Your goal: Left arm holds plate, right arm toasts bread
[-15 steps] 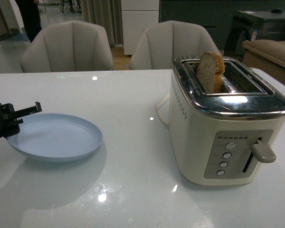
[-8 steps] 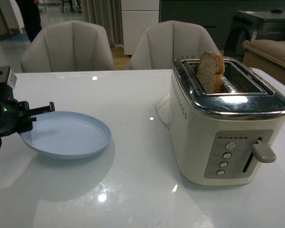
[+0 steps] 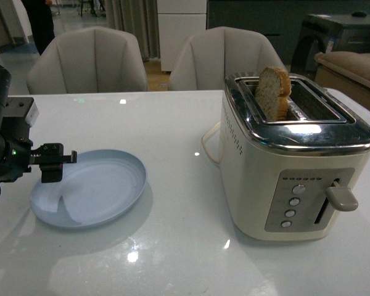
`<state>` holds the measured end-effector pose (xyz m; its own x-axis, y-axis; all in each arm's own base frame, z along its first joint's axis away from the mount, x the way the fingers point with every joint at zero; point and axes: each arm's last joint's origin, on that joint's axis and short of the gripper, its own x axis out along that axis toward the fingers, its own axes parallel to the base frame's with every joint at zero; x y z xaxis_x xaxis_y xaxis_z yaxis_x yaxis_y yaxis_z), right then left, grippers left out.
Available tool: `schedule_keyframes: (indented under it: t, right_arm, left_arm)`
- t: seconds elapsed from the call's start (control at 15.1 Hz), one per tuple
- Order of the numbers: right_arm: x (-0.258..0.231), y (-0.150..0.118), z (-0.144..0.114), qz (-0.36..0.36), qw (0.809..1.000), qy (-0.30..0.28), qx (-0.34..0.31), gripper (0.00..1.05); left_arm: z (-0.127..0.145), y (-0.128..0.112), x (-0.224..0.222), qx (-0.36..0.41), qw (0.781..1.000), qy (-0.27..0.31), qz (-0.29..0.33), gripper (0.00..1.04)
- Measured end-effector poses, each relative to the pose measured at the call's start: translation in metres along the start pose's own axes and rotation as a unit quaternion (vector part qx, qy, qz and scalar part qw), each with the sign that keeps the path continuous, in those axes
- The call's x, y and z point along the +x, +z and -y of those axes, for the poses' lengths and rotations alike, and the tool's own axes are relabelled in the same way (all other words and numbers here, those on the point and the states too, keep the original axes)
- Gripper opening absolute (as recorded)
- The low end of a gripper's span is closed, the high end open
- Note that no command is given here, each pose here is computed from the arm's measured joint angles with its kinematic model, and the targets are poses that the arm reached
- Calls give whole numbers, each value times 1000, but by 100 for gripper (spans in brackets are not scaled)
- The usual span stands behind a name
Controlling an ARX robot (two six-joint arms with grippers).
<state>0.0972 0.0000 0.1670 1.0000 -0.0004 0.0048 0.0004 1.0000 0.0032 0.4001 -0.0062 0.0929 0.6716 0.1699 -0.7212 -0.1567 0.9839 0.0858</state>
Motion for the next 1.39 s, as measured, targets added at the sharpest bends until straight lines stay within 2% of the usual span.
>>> schedule_keyframes:
  t: [0.26,0.4,0.6,1.13,1.19,1.26,1.39]
  right_arm:
    - [0,0,0,0,1000,0,0,98]
    - [0,0,0,0,1000,0,0,98]
    - [0,0,0,0,1000,0,0,98]
    - [0,0,0,0,1000,0,0,98]
    - [0,0,0,0,1000,0,0,98]
    - [0,0,0,0,1000,0,0,98]
    - [0,0,0,0,1000,0,0,98]
  left_arm:
    - [0,5,-6,-2,1000,-11,10,98]
    - [-2,23,-26,-9,999,-19,47,97]
    - [-12,59,-75,-28,989,-33,143,98]
    - [-39,96,-196,-33,945,-81,316,98]
    - [-39,97,-204,-32,938,-87,334,97]
    - [-40,85,-215,-26,915,-92,393,83]
    - [-42,41,-224,-17,910,-94,404,59]
